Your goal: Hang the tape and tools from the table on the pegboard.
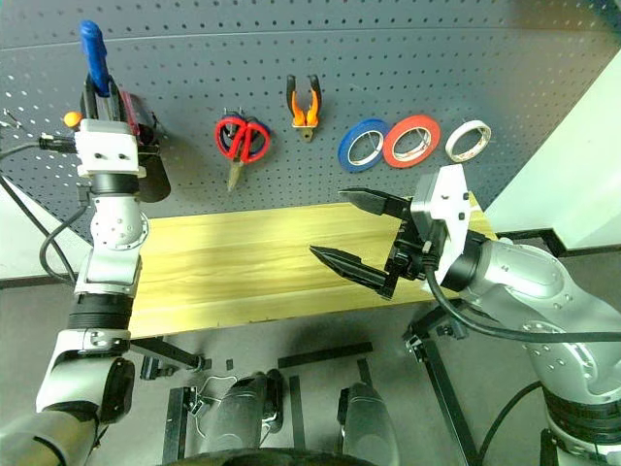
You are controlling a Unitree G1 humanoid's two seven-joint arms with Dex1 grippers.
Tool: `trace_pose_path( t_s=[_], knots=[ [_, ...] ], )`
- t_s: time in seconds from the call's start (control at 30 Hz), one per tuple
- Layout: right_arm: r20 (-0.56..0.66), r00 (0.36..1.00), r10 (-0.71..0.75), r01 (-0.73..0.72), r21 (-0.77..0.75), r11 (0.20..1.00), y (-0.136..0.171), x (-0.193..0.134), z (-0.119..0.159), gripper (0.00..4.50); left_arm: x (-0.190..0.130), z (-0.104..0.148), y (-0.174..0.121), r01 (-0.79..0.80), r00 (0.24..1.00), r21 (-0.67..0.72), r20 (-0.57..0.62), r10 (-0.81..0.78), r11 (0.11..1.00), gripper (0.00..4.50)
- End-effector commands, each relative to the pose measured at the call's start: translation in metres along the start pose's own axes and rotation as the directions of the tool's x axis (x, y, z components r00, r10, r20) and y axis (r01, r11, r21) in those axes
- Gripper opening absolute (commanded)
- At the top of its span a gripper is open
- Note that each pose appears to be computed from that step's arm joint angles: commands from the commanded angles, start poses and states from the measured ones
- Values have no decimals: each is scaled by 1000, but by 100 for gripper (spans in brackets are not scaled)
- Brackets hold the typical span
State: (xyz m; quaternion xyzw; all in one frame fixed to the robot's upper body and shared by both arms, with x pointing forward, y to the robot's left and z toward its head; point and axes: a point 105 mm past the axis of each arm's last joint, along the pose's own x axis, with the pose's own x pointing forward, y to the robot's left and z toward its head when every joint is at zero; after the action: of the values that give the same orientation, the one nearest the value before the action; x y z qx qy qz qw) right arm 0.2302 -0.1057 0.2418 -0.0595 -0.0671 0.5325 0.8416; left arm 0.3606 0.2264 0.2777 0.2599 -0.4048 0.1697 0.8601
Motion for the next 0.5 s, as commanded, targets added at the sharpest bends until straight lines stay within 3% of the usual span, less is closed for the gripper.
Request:
trace_pose_path(
  t_s=[0.03,0.5],
  knots=[
    [6,1000,4,-4,-34,999,7,-6,12,450,8,13,13,-51,998,-4,41,51,999,50],
    [-46,999,-24,24,-15,1000,9,-16,15,450,9,9,17,-94,995,-10,21,94,996,50]
  ],
)
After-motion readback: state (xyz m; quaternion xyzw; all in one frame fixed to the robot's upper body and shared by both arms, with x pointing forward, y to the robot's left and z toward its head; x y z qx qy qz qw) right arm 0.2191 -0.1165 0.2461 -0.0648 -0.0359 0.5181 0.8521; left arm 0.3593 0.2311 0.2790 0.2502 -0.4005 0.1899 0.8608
